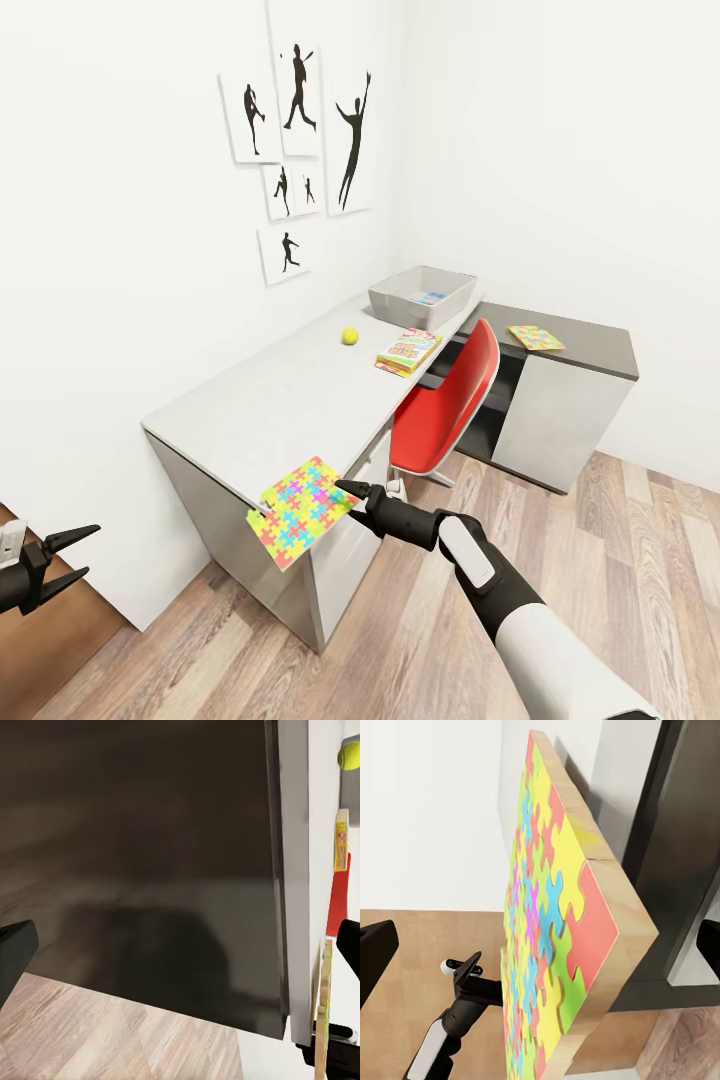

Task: Put all the toys in the child's room - the three board games (two on the bed and one on the table), the two jigsaw puzzles on the table, and the tennis ball on the table - inside the toy box on the table in the child's room.

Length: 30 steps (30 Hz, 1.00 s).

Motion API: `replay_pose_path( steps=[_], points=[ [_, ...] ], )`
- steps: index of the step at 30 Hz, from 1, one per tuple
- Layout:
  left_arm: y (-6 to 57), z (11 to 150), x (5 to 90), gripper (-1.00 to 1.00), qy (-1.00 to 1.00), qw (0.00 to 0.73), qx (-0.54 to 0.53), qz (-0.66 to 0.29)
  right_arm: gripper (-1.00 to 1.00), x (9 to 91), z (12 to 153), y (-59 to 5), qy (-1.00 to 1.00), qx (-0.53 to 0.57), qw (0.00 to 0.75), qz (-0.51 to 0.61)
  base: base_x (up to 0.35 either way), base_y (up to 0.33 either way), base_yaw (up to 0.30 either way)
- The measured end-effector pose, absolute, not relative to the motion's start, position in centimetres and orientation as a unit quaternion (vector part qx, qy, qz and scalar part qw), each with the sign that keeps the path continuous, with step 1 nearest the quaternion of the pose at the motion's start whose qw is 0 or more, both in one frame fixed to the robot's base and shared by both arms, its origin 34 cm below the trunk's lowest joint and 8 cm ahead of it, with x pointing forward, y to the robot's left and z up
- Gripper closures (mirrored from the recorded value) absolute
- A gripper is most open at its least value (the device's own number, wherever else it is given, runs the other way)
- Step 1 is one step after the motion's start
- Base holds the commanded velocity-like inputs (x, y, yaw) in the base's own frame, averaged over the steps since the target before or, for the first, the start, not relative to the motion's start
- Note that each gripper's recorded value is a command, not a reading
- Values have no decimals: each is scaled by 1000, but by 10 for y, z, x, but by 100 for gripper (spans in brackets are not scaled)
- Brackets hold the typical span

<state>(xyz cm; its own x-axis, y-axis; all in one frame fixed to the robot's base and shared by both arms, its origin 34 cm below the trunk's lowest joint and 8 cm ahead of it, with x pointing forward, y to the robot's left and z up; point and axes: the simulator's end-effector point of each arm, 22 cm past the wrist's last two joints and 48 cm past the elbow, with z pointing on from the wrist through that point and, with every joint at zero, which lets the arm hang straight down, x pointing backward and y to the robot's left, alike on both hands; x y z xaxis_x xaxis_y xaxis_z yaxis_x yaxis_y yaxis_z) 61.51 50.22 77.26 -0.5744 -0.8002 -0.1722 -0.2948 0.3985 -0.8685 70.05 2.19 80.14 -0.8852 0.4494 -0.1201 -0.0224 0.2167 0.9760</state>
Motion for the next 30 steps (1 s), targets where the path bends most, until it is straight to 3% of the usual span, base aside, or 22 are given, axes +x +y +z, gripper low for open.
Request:
replay_pose_path(
  steps=[28,29,30],
  points=[
    [502,773,615,-100,781,300,-351,-422,-100,702,802,21,754,144,195,610,0,0,0],
    [502,773,615,-100,781,300,-351,-422,100,702,802,21,754,143,195,610,0,0,0],
    [502,773,615,-100,781,300,-351,-422,100,702,802,21,754,143,195,610,0,0,0]
  ],
)
